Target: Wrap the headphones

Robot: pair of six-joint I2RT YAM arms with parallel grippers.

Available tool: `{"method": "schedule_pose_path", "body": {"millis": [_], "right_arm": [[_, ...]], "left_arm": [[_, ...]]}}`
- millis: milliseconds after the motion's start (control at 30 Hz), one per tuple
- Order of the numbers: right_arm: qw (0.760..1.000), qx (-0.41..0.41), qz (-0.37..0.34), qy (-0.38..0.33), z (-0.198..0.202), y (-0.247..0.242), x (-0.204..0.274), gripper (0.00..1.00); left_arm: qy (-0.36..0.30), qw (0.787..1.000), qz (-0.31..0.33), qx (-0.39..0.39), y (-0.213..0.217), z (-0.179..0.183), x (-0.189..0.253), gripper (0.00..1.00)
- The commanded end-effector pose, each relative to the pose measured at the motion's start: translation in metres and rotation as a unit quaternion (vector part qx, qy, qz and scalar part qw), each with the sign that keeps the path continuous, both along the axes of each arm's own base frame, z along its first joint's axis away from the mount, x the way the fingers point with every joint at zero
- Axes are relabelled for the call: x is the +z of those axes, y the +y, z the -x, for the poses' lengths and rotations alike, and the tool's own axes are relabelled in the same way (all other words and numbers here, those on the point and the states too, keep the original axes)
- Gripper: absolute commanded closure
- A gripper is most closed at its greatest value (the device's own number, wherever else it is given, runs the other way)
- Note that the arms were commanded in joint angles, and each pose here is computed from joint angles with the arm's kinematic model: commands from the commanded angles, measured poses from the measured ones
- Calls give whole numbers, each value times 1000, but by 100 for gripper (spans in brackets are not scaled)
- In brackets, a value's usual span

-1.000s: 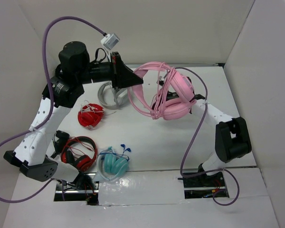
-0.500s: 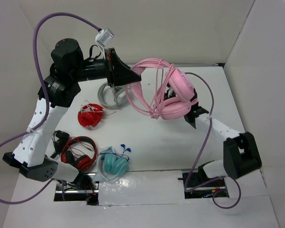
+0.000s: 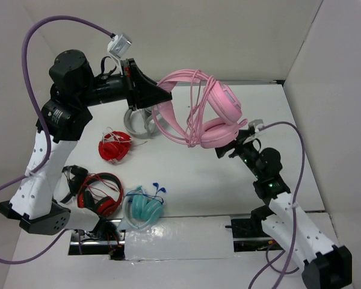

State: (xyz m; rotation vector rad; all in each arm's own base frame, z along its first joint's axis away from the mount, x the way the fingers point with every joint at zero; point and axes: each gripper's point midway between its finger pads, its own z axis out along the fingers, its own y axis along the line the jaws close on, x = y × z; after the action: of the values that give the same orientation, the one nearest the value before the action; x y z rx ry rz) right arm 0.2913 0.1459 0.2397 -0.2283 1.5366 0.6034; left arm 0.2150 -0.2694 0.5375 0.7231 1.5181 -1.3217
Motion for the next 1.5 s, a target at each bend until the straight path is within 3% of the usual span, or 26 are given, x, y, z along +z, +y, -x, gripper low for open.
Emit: {"method": "schedule_pose_path", "body": {"millis": [0,200,367,567,733,1000,1167,1233,1467], "right_arm": [[996,49,6,-72,28,9,28,0],[982,148,52,-105,61,39,40,0],[973,173,74,-132,72,68,51,0],[972,150,72,-168,62,92,65,0],[982,64,28,-178,33,87,83,0],[977,70,9,-201,43,85,99,2],[971,117,27,-207,53,101,103,14],[970,124,32,-207,55,105,101,25],[969,142,33,-201,54,118,96,26]], "left_arm": [[-69,997,47,2,14,23,44,100],[-73,996,49,1,16,28,48,100],[-79,995,54,5,20,33,50,100],[-76,996,54,6,22,36,50,100],[-73,996,53,-2,22,40,49,100],[-73,996,54,-3,22,42,48,100],[-69,996,56,-12,20,41,48,100],[-66,996,57,-11,19,40,47,100],[-68,995,63,-27,17,44,49,100]]}}
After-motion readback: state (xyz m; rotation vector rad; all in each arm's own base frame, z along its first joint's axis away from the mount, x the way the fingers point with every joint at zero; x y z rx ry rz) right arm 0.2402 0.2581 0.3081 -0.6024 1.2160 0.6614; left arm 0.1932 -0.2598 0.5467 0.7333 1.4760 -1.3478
